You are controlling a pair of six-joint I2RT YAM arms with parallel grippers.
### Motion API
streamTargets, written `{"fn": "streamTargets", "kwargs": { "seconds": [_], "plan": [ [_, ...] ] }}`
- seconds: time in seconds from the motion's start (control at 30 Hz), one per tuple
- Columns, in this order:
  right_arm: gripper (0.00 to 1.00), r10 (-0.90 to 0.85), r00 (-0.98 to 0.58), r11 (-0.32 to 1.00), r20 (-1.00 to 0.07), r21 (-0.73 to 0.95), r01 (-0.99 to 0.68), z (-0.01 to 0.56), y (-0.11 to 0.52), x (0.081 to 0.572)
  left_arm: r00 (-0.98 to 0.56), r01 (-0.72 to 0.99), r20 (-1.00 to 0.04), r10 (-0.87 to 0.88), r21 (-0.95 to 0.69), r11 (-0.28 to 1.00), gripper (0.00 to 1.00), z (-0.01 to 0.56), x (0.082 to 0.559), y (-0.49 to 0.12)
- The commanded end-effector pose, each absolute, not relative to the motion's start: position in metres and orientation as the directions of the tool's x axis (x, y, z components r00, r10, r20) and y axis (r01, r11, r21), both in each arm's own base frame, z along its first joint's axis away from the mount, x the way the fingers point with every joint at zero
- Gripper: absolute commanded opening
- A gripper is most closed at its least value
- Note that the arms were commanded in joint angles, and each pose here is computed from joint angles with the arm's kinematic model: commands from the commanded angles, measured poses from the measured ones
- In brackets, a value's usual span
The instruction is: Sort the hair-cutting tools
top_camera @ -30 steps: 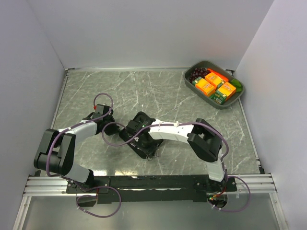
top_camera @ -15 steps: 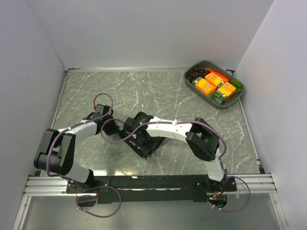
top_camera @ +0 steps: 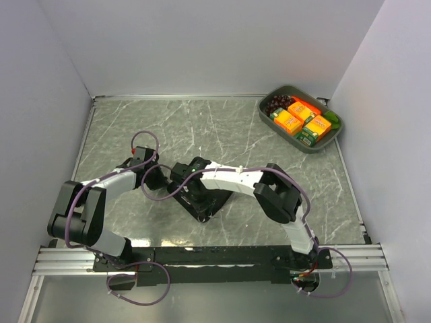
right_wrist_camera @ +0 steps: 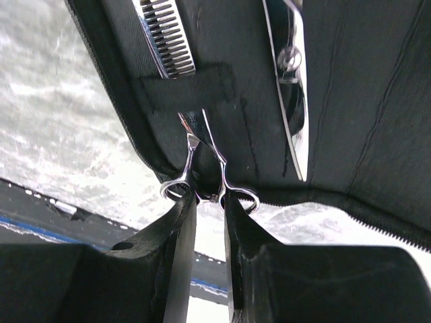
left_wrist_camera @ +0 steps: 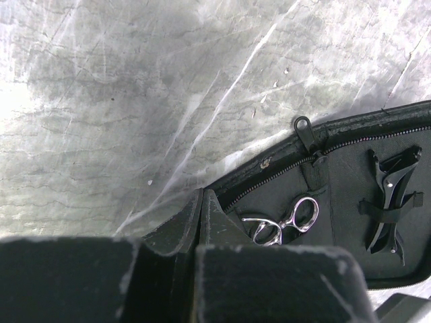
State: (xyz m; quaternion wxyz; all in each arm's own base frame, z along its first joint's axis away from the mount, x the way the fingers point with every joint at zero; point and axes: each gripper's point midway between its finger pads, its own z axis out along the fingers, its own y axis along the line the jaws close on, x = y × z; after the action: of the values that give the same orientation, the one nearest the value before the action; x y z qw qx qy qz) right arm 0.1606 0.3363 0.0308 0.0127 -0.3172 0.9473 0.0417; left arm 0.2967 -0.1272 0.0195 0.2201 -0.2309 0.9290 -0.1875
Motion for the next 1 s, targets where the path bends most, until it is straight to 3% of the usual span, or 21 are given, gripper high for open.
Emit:
{"fn": "streamTargets", "kwargs": {
  "seconds": [0.0, 0.2, 0.37, 0.77, 0.97],
  "plan": [
    [0.00, -0.547, -0.820, 0.826, -0.168, 0.053, -0.561, 0.032, 0.360, 0.199, -0.850, -0.382, -0.229, -0.475, -0.352, 0.854, 0.01, -0.010, 0.263, -0.124],
    [0.00, -0.599, -0.761, 0.792, -0.248, -0.042, -0.610, 0.022, 0.363, 0.229, -0.854, -0.376, -0.227, -0.468, -0.351, 0.857, 0.01, -0.011, 0.262, -0.125],
    [0.00, -0.624, -0.715, 0.748, -0.316, 0.022, -0.663, 0.017, 0.382, 0.238, -0.857, -0.375, -0.220, -0.466, -0.355, 0.857, 0.01, -0.013, 0.262, -0.126],
    [0.01, -0.727, -0.586, 0.628, -0.357, 0.000, -0.778, 0.008, 0.391, 0.250, -0.861, -0.375, -0.214, -0.462, -0.348, 0.859, 0.01, -0.016, 0.261, -0.127],
    [0.21, -0.721, -0.590, 0.630, -0.363, 0.012, -0.777, 0.019, 0.397, 0.252, -0.860, -0.371, -0.216, -0.462, -0.356, 0.858, 0.01, -0.014, 0.265, -0.129]
  ]
}}
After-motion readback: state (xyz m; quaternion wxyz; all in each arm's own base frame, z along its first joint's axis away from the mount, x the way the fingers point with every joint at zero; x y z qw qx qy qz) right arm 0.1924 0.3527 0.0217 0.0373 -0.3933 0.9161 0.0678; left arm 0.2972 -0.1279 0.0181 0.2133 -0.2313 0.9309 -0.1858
